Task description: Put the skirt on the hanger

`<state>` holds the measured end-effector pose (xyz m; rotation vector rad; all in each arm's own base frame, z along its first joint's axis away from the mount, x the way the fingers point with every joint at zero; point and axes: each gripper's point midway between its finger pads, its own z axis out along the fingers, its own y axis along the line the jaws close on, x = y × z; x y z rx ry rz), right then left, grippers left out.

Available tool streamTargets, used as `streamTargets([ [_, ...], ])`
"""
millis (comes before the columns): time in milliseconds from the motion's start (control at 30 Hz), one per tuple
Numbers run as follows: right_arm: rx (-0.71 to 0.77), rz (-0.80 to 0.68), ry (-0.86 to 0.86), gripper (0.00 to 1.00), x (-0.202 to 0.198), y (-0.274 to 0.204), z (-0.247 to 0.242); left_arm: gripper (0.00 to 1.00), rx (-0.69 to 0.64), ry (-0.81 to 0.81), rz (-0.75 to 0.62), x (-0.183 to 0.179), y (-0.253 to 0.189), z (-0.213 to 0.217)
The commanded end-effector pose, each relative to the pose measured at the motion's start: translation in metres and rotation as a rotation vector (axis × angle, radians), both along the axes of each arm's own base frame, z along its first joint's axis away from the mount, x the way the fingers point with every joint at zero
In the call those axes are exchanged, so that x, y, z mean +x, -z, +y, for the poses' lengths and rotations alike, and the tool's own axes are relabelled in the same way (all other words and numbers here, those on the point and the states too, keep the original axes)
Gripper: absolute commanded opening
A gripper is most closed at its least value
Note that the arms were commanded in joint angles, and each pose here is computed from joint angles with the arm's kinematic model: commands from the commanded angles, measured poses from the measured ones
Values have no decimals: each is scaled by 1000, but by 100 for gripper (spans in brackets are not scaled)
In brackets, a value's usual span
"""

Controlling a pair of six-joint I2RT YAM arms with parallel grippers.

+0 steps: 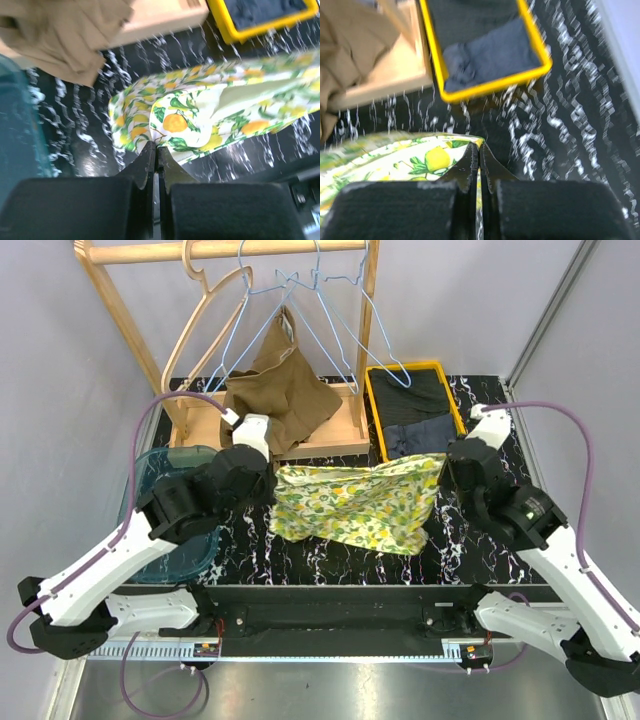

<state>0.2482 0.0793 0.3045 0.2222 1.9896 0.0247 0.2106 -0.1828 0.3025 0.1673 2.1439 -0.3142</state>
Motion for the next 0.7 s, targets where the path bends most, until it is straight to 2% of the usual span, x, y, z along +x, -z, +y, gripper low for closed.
streamTargets([
  [0, -120, -183, 244, 0, 0, -79, -61, 0, -10, 126, 68, -17, 13, -10],
  [133, -150, -293, 285, 0, 5, -132, -71, 0, 20, 282, 111, -33, 22, -39],
  [267, -183, -387, 280, 0, 7, -185, -75, 0, -17, 466, 119, -51, 6, -76],
  [367, -224, -417, 242, 0, 15, -205, -68, 0, -43, 596, 127, -67, 0, -108],
  [500, -271, -398, 136, 0, 41, -196, -39, 0, -106, 733, 188, -95, 21, -154],
  [533, -272, -388, 98, 0, 48, -189, -29, 0, -99, 736, 240, -103, 43, -158],
  [667, -302, -288, -48, 0, 90, -131, 20, 0, -145, 782, 345, -131, 93, -181],
])
